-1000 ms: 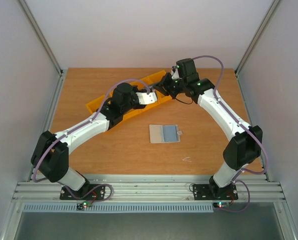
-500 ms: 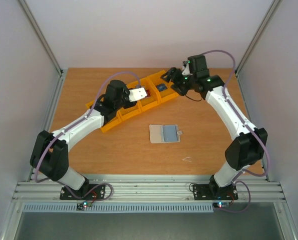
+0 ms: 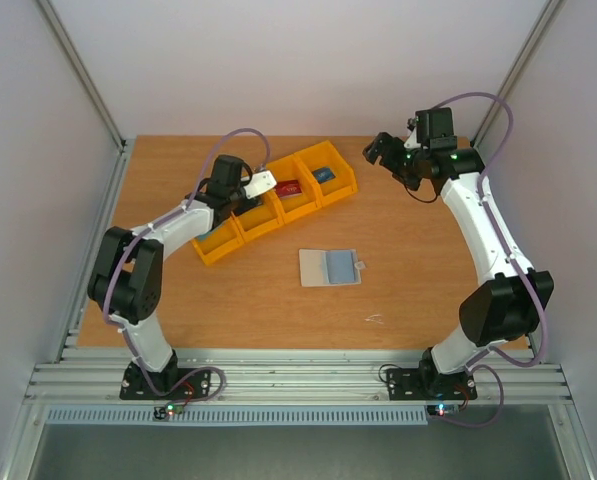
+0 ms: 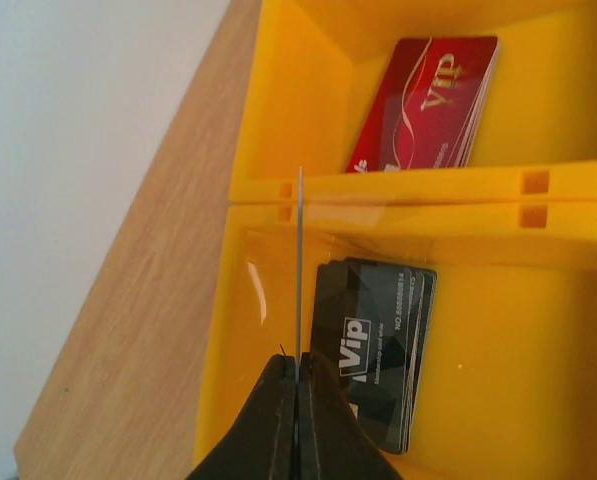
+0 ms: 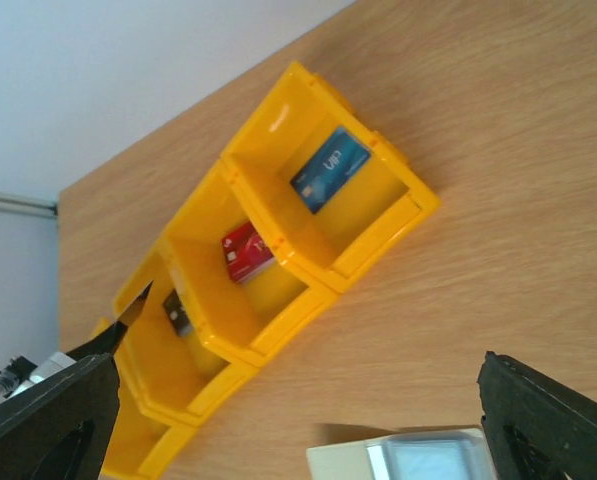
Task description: Take the credit cards out of the card holder
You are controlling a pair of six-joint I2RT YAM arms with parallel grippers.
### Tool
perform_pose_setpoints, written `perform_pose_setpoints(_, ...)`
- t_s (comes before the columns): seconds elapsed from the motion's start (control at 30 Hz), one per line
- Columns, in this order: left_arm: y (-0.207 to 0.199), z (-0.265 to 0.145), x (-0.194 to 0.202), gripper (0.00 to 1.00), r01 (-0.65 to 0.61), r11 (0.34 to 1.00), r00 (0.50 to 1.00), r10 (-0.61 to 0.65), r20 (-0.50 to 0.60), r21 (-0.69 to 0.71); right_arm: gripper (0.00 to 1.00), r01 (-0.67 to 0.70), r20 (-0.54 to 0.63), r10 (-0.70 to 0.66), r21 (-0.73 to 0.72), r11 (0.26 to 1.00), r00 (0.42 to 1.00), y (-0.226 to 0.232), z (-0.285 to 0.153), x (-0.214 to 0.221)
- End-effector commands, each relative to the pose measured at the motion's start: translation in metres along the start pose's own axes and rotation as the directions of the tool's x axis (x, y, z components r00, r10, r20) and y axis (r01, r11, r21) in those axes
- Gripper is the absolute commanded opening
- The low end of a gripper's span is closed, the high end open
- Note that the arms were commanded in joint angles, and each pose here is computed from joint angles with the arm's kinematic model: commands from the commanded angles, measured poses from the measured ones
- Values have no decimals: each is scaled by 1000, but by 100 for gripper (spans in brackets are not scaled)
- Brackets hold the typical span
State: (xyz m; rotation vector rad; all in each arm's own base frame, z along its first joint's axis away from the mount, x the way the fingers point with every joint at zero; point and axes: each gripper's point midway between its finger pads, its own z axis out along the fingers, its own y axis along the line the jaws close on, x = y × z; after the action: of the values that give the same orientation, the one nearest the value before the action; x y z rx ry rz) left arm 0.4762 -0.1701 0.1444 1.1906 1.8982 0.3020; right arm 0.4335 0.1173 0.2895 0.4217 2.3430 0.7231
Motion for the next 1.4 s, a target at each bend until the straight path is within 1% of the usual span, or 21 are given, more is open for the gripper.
perform_pose_setpoints(0.0,8,6,5,0,-22,999,1000,21,-23,-48,98,75,19,-76,63,995,997,-12,-5,-10)
perform_pose_setpoints(0.13,-1,9,21,0,-80,996,995,76,-65,-48,99,43,1,-43,41,998,999,-16,2,-12)
perform_pose_setpoints(0.3,4,30,26,0,-109,992,989,101,-108,-71,98,42,-5,-42,1,999,999,-11,6,-14)
perform_pose_setpoints(0.4,14,41,23,0,-135,985,987,124,-103,-112,99,54,-6,-54,1,999,999,-10,5,-13)
perform_pose_setpoints(0.63,16,54,28,0,-179,980,978,168,-121,-91,99,60,-12,-60,6,998,998,-14,4,-11)
perform_pose_setpoints(0.77,21,61,27,0,-186,978,975,172,-137,-96,98,52,-24,-53,-26,998,998,-9,8,-12)
perform_pose_setpoints(0.97,12,69,35,0,-249,967,959,238,-151,-59,99,53,-23,-54,-37,998,998,-7,9,-15)
perform_pose_setpoints(1.13,8,72,34,0,-259,965,958,251,-139,-43,98,62,-29,-63,-46,997,998,-5,10,-15)
perform_pose_setpoints(1.23,9,76,37,0,-269,962,953,260,-155,-44,98,61,-32,-62,-55,997,998,-3,10,-15)
perform_pose_setpoints(1.27,9,77,39,1,-270,962,952,260,-160,-44,99,62,-32,-64,-62,996,997,-2,10,-15)
perform_pose_setpoints(1.3,6,78,42,5,-275,961,948,267,-172,-29,98,62,-33,-64,-63,996,997,-2,10,-14)
perform_pose_setpoints(1.37,1,77,46,13,-278,960,944,273,-183,-4,99,65,-32,-67,-62,996,997,-2,9,-14)
